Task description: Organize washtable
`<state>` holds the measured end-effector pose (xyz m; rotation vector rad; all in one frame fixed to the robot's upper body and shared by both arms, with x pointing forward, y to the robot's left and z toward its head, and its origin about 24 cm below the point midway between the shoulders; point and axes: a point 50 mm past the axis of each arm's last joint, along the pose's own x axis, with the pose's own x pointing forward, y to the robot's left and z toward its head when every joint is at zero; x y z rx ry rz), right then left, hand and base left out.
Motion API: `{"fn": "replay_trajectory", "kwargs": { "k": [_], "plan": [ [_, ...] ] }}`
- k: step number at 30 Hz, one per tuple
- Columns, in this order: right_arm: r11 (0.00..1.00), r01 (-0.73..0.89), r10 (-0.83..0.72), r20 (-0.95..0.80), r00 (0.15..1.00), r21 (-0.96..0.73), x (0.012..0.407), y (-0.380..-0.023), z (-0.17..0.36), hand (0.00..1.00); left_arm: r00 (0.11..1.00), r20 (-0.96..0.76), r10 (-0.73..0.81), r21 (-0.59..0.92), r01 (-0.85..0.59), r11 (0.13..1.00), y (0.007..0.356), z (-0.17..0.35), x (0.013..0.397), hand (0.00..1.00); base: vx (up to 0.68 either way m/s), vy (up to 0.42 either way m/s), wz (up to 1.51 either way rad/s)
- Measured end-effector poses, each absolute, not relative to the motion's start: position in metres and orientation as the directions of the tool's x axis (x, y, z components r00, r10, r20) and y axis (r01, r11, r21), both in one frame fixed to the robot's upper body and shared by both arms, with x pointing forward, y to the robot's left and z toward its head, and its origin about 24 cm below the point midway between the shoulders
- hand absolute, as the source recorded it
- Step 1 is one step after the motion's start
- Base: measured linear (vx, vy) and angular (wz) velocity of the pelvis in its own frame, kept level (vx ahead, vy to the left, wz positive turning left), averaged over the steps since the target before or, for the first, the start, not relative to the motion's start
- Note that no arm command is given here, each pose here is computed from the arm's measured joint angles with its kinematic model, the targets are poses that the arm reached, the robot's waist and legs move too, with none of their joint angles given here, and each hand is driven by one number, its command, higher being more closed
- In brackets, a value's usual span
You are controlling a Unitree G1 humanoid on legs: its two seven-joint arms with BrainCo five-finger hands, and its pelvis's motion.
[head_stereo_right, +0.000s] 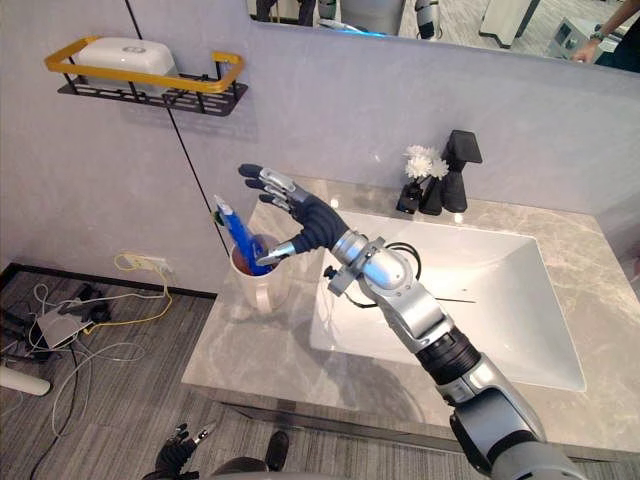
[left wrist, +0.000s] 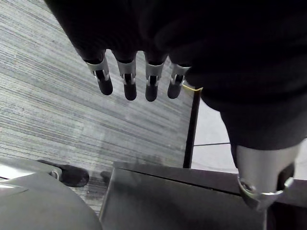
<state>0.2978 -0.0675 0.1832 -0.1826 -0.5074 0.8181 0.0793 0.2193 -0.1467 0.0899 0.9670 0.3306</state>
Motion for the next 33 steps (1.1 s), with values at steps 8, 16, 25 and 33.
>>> {"fn": "replay_trajectory", "kwargs": {
  "k": [8,16,25,33],
  "plan": [
    [0.689,-0.552,0.724,0.467,0.508,-0.469,0.284,-0.085,0.217,0.0,0.52,-0.795,0.313,0.233,-0.215,0.948,0.22,-0.147,0.078,0.0,-0.01,-0.005,-0.04],
    [0.836,-0.267,0.549,0.737,0.395,-0.479,0.254,-0.14,0.283,0.0,0.514,-0.805,0.296,0.246,-0.165,0.955,0.221,-0.149,0.075,0.0,-0.01,-0.003,-0.05],
    [0.93,0.349,0.017,0.96,0.279,-0.118,0.198,-0.269,0.316,0.0,0.509,-0.811,0.287,0.254,-0.135,0.958,0.221,-0.15,0.074,0.0,-0.01,-0.001,-0.12],
    [0.581,0.811,-0.473,0.838,0.271,0.065,0.152,-0.382,0.263,0.0,0.511,-0.819,0.261,0.226,-0.131,0.965,0.217,-0.151,0.074,0.0,-0.02,0.002,-0.2]
  ]
}}
